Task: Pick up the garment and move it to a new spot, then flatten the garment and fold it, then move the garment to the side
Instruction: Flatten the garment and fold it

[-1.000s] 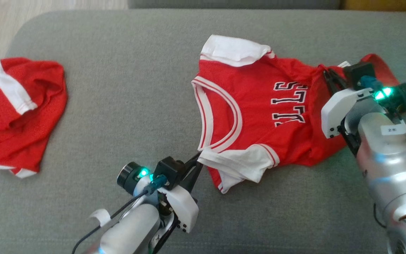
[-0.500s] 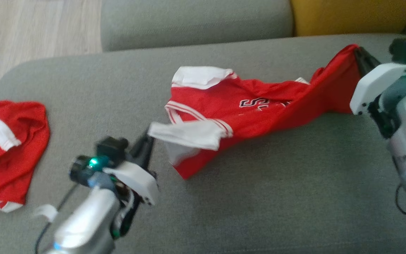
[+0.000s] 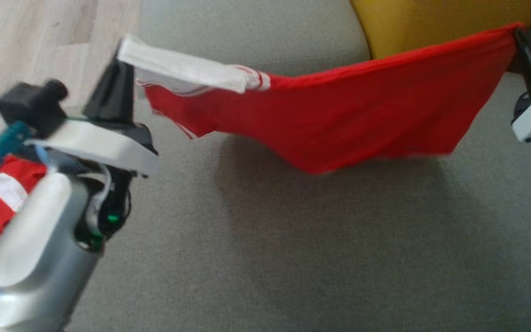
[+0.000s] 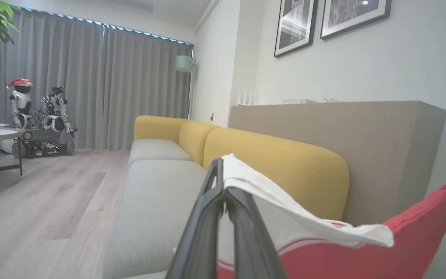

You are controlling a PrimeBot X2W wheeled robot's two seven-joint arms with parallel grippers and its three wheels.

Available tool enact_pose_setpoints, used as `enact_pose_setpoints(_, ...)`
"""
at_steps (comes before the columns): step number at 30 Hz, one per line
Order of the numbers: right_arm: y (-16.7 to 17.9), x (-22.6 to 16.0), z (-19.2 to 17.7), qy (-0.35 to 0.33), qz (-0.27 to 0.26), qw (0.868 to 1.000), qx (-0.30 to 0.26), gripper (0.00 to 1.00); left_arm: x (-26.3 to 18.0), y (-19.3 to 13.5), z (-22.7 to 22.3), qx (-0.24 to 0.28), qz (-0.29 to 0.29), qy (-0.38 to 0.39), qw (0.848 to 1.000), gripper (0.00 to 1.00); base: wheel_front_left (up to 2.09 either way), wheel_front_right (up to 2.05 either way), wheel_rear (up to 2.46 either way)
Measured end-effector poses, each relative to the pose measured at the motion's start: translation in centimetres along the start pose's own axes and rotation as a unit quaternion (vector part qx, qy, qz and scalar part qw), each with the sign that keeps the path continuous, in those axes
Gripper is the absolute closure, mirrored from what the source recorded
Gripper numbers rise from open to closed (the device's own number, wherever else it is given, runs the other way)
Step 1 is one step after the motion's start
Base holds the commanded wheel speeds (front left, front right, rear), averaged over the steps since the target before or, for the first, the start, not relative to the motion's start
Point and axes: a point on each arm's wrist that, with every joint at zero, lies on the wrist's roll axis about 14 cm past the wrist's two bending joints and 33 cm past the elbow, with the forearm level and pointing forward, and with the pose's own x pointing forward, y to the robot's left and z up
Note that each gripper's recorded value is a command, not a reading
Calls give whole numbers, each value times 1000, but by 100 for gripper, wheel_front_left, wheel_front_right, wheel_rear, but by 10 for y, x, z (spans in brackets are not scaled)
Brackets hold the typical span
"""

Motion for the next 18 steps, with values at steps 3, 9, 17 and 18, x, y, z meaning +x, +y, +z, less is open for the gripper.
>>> enact_pose_setpoints(3, 7, -6, 19, -31, 7, 999, -6, 100, 0, 2, 29, 11, 1, -30, 999, 100, 0, 0, 0)
enact_pose_setpoints(9, 12, -23, 54, -78, 2, 997, -14, 100, -6, -1, 81, 29, -1, -79, 996, 100, 0, 0, 0)
enact_pose_setpoints(17, 11, -31, 67, -78, -33, 996, -12, 100, 10, -7, 117, 71, -27, -90, 993, 100, 0, 0, 0)
enact_pose_setpoints(18, 8, -28, 65, -72, -40, 996, -16, 100, 16, -5, 114, 68, -31, -81, 994, 100, 0, 0, 0)
